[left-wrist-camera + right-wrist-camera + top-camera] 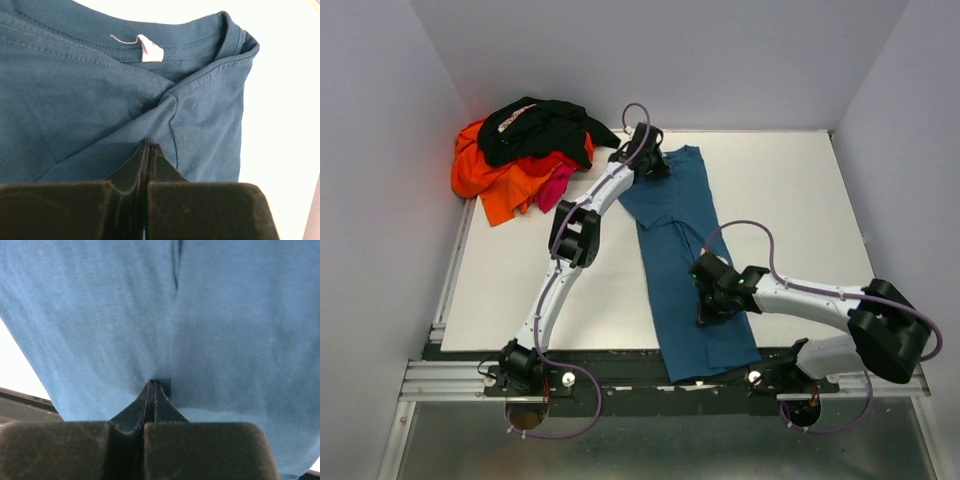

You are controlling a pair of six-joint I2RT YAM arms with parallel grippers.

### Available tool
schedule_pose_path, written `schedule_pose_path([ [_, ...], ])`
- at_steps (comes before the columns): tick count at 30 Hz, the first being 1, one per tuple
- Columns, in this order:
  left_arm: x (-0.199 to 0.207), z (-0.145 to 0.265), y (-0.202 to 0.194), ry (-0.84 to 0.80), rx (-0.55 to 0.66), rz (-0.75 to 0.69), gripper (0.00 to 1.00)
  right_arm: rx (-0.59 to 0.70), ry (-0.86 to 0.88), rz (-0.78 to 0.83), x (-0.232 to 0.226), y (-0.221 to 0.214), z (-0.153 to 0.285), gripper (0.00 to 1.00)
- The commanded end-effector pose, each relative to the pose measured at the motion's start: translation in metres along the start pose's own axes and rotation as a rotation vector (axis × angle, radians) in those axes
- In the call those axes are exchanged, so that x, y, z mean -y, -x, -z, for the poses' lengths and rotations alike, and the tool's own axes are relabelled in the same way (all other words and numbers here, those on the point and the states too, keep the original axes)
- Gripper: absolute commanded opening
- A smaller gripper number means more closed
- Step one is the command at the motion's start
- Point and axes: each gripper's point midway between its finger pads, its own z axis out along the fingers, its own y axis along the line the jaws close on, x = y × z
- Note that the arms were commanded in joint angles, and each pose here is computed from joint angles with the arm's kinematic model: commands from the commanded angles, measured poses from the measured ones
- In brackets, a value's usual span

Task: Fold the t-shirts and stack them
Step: Rotate the tshirt 90 degrees

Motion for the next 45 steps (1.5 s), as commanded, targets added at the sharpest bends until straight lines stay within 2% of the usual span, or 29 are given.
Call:
schedule_pose_path([
  [1,-0.024,-0.015,-0.005,0.012,-0.011,-0.028,0.0,-0.058,0.061,0.033,-0.034,0.0,-0.019,0.01],
  [4,-0.008,-0.003,0.003,-0.033,-0.008,-0.073,0.0,-0.038,0.115,0.05,-0.059,0.017,-0.017,0.01],
  [5,0.002,0.007,0.007,-0.061,-0.013,-0.087,0.1,-0.021,0.124,0.063,-0.064,0.024,-0.013,0.01],
  [6,0.008,0.014,0.007,-0.08,-0.018,-0.103,0.16,0.003,0.126,0.073,-0.068,0.032,-0.007,0.01],
  [10,0.041,0.07,0.035,-0.142,0.068,-0.166,0.34,0.121,0.108,0.094,-0.072,0.069,0.023,0.01],
  [15,0.073,0.137,0.056,-0.178,0.13,-0.23,0.43,0.184,0.076,0.041,-0.047,0.115,0.04,0.01],
  [17,0.063,0.148,0.04,-0.15,0.104,-0.226,0.44,0.226,0.057,0.021,-0.035,0.135,0.047,0.01],
  [19,0.058,0.17,0.025,-0.133,0.097,-0.218,0.43,0.252,0.026,-0.006,-0.022,0.153,0.05,0.01],
  [21,0.047,0.185,0.002,-0.103,0.079,-0.211,0.37,0.25,-0.003,-0.029,-0.011,0.167,0.046,0.01],
  [25,0.023,0.209,-0.046,-0.059,0.06,-0.195,0.1,0.264,-0.024,-0.042,-0.003,0.196,0.04,0.01],
  [28,0.0,0.209,-0.076,-0.005,0.029,-0.192,0.0,0.276,-0.03,-0.055,-0.001,0.219,0.036,0.01],
  [34,-0.044,0.193,-0.1,0.12,0.002,-0.183,0.0,0.261,-0.034,-0.094,0.004,0.248,0.02,0.01],
  [45,-0.078,0.146,-0.102,0.271,-0.04,-0.207,0.0,0.154,-0.137,-0.179,0.029,0.247,-0.04,0.01],
])
